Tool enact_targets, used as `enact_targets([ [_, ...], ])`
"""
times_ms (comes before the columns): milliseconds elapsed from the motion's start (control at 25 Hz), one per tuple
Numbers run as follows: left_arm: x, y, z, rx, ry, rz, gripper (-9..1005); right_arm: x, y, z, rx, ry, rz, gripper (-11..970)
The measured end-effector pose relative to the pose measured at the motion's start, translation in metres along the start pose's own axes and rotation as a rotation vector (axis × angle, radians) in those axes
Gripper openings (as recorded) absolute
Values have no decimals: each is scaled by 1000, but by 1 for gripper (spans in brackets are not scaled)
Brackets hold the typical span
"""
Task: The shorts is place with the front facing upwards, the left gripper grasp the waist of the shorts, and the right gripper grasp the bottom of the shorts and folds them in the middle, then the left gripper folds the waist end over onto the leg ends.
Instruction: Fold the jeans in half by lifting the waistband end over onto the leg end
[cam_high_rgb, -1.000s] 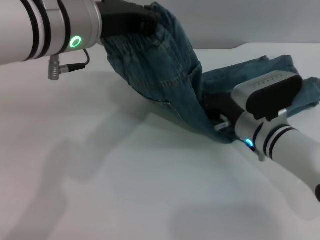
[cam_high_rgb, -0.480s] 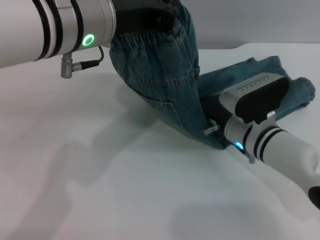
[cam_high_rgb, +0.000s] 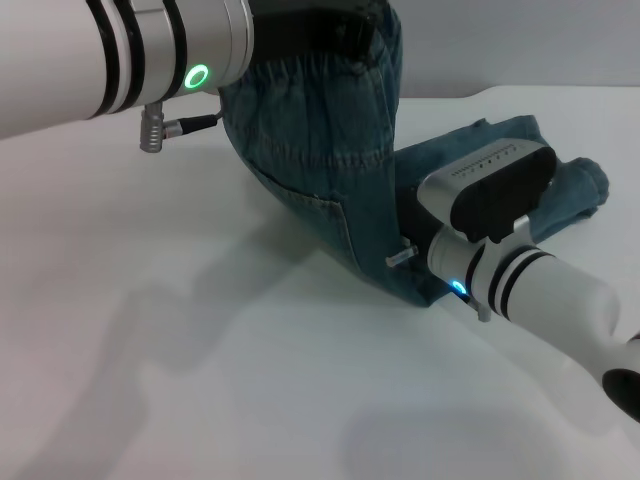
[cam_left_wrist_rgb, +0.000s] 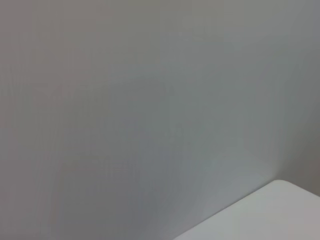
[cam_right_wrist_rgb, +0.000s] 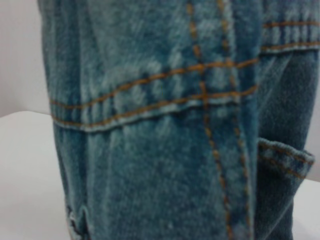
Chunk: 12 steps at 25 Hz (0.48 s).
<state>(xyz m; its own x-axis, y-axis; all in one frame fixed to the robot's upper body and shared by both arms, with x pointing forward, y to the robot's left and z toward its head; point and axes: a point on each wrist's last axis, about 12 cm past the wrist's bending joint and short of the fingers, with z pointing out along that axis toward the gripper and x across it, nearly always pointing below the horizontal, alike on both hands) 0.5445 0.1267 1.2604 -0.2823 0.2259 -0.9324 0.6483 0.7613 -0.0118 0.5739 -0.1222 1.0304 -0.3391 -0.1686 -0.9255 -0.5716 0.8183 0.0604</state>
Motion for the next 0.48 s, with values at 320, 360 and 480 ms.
enact_targets([
  [320,-2,0,0,5,-12,-4,58,-2,6,3,-26,1,-9,0],
  [360,-2,0,0,5,-13,-4,58,-2,7,3,-30,1,-9,0],
  [480,-2,-1,1,7,-18,-3,58,-1,12,3,-53,6,-7,0],
])
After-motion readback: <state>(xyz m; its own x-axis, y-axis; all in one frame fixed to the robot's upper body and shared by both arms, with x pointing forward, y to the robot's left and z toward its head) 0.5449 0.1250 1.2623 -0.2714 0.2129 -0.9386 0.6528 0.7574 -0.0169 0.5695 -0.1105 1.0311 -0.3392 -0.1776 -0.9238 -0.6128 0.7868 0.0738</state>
